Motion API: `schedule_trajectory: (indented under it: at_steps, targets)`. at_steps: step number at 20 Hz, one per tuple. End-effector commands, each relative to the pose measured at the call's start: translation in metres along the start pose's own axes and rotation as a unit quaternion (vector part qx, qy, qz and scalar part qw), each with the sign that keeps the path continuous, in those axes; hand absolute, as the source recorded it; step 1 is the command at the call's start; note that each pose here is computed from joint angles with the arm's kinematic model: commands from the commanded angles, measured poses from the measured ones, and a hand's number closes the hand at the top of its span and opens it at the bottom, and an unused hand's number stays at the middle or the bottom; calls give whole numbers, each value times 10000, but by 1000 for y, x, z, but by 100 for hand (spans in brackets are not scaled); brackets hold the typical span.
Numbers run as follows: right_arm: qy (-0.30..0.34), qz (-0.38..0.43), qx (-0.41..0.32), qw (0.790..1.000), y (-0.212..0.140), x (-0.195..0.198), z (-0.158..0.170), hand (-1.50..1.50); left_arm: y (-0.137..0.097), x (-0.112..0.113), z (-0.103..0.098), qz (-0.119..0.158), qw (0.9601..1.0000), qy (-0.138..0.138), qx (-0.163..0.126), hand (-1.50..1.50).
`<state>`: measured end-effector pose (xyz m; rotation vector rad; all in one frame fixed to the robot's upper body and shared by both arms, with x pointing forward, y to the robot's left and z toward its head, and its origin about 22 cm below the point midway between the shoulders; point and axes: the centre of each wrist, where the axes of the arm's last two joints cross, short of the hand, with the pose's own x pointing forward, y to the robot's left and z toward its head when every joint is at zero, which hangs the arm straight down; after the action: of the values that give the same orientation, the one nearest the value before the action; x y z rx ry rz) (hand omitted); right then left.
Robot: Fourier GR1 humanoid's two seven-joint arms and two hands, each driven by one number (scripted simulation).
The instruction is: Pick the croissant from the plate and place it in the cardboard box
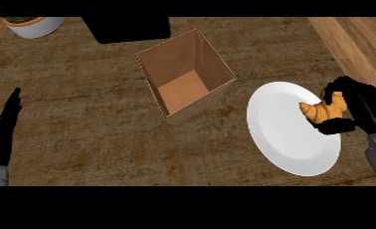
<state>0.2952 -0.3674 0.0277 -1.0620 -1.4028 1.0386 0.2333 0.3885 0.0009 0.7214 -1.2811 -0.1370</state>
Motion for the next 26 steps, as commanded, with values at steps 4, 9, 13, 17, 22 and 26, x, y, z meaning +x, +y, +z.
schedule_trajectory:
  at_steps: [4,9,13,17,22,26]
  targets:
    - [-206,-202,-1084,9937,-35,96,5,150,-3,10,-2,0,9998,-186,-67,0]
    - [-250,-621,-1177,9908,-79,172,19,150,-16,19,-5,13,9990,-338,-282,0]
    - [-78,-1094,-1107,9878,-89,229,20,150,-14,32,-12,6,9984,-475,-303,0]
    - [202,-1322,-1187,9839,-111,273,-6,150,-23,21,-9,89,9975,-501,-495,0]
    - [418,-1926,-896,9763,-103,299,-39,150,-21,50,-22,29,9976,-592,-369,0]
    - [407,-2118,-859,9727,-73,305,-75,150,-42,32,-13,76,9975,-528,-469,0]
